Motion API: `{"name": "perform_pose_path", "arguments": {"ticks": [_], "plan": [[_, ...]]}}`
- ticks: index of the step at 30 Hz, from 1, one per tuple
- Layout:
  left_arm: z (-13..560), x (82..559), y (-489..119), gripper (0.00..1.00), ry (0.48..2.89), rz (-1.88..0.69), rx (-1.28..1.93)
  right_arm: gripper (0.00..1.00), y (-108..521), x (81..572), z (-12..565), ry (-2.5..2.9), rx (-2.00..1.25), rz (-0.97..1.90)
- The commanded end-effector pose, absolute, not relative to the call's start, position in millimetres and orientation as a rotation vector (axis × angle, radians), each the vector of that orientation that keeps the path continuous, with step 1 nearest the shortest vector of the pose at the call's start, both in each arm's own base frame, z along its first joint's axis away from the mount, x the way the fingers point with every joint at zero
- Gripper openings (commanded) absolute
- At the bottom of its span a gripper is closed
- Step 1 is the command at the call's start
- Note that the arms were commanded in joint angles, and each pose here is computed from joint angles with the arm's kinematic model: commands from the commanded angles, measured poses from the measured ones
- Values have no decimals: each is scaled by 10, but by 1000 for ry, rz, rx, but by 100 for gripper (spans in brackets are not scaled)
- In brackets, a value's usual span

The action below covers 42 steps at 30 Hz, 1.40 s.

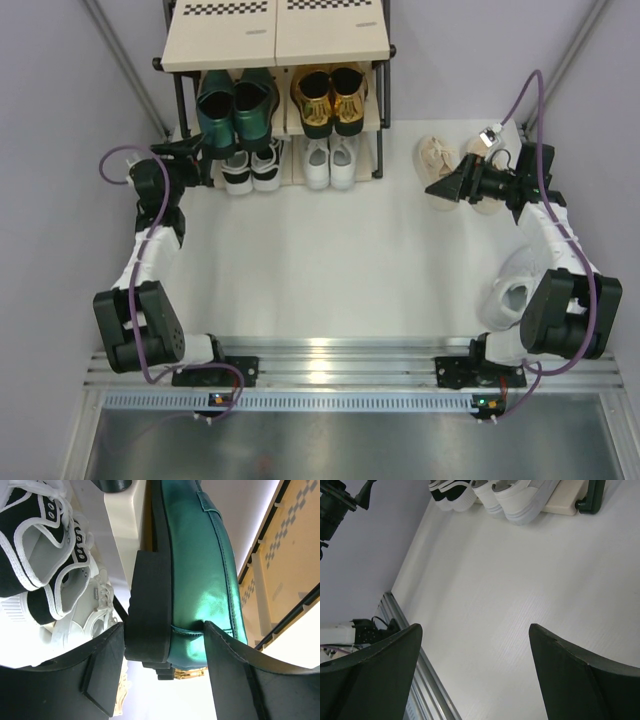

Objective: Place and organize the shoes onto the shoe shelf
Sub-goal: Place the shoe at the shoe shelf.

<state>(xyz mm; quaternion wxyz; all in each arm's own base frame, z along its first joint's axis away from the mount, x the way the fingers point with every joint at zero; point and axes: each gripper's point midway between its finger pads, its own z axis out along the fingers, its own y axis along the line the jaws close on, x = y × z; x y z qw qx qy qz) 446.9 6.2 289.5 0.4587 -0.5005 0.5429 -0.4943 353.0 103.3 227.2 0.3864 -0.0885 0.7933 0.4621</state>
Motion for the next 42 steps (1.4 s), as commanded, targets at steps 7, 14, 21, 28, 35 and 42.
{"name": "perform_pose_path", "arguments": {"ticks": [7,14,21,28,35,42], "plan": [[3592,4586,25,61,1202,-1313,-1031,88,1006,3565,2560,1935,-307,1122],[3753,4552,13,50,1151,-1356,-993,88,1006,3564,2544,1938,-306,1123],[3684,4642,73,50,1147,-1358,-1024,88,1007,3574,2554,1936,-309,1125],[3396,4750,107,52,1198,-1335,-1070,88,979,3563,2540,1939,-297,1124],[3157,4737,162,54,1222,-1308,-1117,88,950,3569,2539,1937,-291,1123],[3130,4698,170,64,1229,-1303,-1116,88,942,3577,2542,1938,-288,1120]]}}
